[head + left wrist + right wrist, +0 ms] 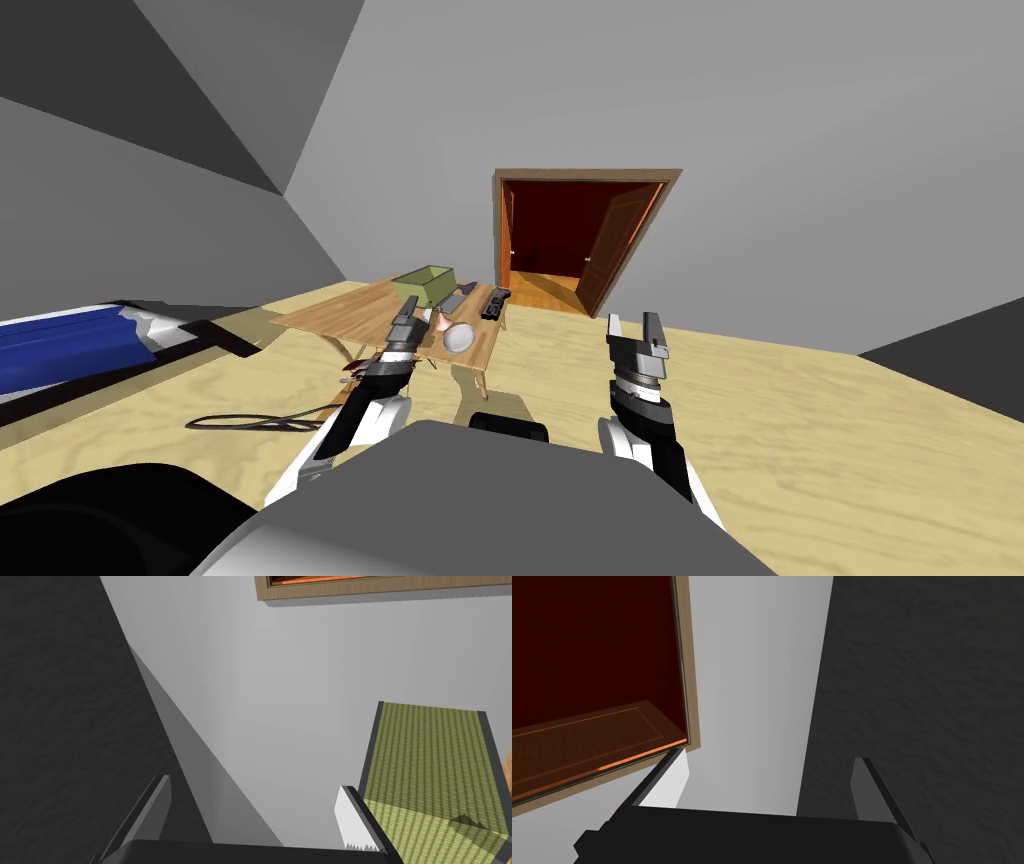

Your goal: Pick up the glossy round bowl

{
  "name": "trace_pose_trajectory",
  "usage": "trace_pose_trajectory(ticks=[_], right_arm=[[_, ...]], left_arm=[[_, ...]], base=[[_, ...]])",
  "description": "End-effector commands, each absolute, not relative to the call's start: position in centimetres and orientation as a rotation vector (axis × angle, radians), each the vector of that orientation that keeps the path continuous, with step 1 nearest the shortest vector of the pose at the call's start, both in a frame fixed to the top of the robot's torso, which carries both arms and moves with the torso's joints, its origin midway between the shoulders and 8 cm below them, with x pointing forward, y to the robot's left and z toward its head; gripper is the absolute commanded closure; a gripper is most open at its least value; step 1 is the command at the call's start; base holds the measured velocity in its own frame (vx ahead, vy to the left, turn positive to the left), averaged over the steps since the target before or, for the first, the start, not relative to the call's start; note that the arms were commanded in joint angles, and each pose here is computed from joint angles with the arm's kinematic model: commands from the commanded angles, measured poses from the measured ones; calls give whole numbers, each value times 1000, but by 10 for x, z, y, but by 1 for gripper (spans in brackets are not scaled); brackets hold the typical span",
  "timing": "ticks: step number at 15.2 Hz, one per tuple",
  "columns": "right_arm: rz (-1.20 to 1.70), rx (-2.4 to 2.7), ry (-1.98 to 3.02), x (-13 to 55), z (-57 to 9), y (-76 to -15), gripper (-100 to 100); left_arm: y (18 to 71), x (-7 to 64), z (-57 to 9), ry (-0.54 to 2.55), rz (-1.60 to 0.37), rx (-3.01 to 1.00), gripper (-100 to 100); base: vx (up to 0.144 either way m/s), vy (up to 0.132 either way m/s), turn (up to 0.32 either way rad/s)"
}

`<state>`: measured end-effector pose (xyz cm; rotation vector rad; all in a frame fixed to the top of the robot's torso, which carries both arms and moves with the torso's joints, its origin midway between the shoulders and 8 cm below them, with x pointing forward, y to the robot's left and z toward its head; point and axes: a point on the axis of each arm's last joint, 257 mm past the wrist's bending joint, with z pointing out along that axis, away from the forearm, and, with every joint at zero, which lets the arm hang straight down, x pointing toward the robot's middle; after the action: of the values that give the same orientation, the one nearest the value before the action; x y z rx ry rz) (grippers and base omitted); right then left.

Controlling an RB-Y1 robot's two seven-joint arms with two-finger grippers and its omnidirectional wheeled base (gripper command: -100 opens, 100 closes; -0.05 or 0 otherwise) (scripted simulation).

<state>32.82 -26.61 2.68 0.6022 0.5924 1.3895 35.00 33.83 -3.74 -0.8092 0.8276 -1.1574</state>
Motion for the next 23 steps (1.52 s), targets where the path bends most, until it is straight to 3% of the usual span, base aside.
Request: trace_pose_trajectory(ticks=[1,23], right_arm=[[1390,602,592,328,27,-266,0],[1389,602,593,328,27,-266,0]], left_arm=[[351,352,-56,870,-1124,-870,-100],[449,318,-208,1098,-827,-1397,-100]], base=[[10,-54,-132],[24,-36,-113]])
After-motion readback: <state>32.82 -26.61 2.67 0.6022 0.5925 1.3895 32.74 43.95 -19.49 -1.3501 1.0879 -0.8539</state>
